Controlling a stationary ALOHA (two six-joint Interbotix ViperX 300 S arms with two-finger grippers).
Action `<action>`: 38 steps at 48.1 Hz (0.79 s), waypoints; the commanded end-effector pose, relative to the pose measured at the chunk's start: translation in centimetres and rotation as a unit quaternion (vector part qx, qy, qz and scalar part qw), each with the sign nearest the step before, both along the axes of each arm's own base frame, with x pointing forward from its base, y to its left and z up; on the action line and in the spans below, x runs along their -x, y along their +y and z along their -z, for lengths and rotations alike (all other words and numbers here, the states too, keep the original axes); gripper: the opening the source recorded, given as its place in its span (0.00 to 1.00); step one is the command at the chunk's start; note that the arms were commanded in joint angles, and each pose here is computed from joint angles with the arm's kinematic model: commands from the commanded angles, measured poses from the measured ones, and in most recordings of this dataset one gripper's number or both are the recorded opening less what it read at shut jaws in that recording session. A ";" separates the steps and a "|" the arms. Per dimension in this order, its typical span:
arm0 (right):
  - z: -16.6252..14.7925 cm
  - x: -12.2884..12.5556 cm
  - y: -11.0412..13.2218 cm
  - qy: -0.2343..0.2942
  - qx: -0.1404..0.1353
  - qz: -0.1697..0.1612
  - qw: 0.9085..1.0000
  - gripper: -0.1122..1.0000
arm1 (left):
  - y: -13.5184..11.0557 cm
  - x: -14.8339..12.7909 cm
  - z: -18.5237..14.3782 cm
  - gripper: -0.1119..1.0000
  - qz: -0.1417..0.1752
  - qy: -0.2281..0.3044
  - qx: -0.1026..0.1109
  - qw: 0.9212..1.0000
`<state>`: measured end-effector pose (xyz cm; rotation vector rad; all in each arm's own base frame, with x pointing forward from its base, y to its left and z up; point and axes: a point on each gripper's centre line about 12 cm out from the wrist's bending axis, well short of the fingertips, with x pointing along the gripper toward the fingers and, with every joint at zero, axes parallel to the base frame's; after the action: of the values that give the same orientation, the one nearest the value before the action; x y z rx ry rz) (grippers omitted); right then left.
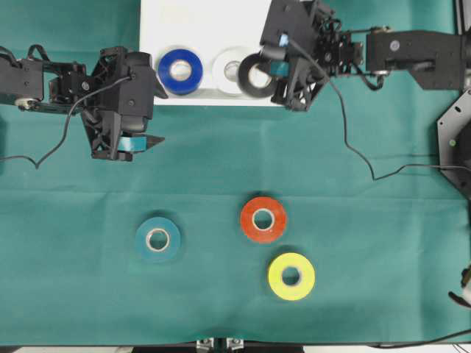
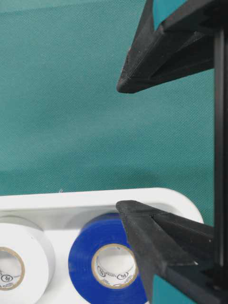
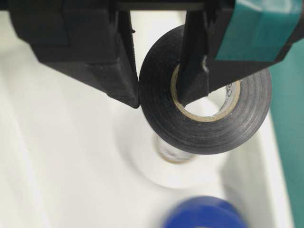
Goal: Put the tape alternately from left to right into the white case.
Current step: 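Carry the black tape with the right gripper into the tray, then release the black tape beside the white one and raise the right gripper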
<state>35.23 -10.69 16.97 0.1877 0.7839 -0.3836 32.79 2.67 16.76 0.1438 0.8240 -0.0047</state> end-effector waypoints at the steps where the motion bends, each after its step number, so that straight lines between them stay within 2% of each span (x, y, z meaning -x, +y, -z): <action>1: -1.3 0.0 -0.6 -0.030 0.006 0.002 1.000 0.33 | -0.1 -0.2 -0.9 0.60 0.001 -0.015 0.000 1.000; 15: 0.5 1.9 -2.0 -0.010 -0.003 0.027 1.000 0.33 | -0.1 -0.2 -0.8 0.60 0.002 -0.015 -0.001 1.000; 25: 1.5 2.4 -1.7 -0.002 -0.009 0.025 1.000 0.33 | -0.1 -0.3 -1.0 0.60 0.002 -0.020 -0.001 1.000; 38: 1.0 1.8 -1.6 -0.031 -0.008 0.013 0.999 0.33 | -0.1 -0.4 -1.0 0.60 0.001 -0.022 -0.001 1.000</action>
<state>32.99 -12.33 14.88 0.2314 0.7664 -0.4077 32.85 2.62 16.87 0.1451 0.8148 -0.0050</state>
